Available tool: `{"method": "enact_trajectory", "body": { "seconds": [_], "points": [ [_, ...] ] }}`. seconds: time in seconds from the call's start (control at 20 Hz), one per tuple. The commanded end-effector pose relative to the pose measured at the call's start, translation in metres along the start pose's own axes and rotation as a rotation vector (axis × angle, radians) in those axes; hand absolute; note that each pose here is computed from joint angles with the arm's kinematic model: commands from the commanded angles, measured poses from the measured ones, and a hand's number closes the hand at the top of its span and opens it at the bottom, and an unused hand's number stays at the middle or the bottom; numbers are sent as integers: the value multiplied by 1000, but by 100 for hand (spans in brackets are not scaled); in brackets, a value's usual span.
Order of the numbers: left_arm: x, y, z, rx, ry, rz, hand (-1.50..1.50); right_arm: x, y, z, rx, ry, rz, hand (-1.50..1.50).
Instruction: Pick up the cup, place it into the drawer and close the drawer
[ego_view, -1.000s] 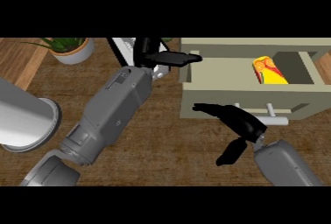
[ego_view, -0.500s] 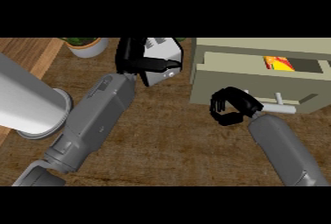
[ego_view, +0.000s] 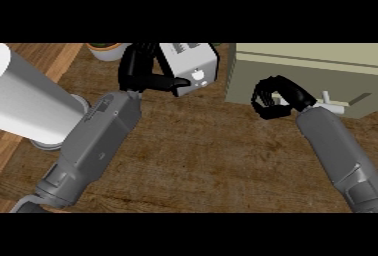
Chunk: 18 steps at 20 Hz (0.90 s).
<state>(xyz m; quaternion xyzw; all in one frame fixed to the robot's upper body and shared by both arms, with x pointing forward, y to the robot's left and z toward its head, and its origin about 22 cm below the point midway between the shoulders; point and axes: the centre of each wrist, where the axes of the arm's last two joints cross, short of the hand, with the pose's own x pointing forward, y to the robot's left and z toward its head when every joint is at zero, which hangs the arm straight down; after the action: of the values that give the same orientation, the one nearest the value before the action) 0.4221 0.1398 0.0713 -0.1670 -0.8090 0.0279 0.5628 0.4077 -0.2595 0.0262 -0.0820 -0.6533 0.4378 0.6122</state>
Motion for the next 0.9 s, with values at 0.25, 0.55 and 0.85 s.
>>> {"method": "enact_trajectory", "body": {
  "seconds": [0.25,0.55,0.85],
  "points": [
    [2,24,12,-27,10,4,-150,19,-79,1,-223,28,-4,150],
    [3,21,13,-49,12,18,-150,27,-101,7,-222,-15,-15,150],
    [0,23,18,-58,15,35,-150,27,-112,15,-219,-29,-56,150]
  ]
}}
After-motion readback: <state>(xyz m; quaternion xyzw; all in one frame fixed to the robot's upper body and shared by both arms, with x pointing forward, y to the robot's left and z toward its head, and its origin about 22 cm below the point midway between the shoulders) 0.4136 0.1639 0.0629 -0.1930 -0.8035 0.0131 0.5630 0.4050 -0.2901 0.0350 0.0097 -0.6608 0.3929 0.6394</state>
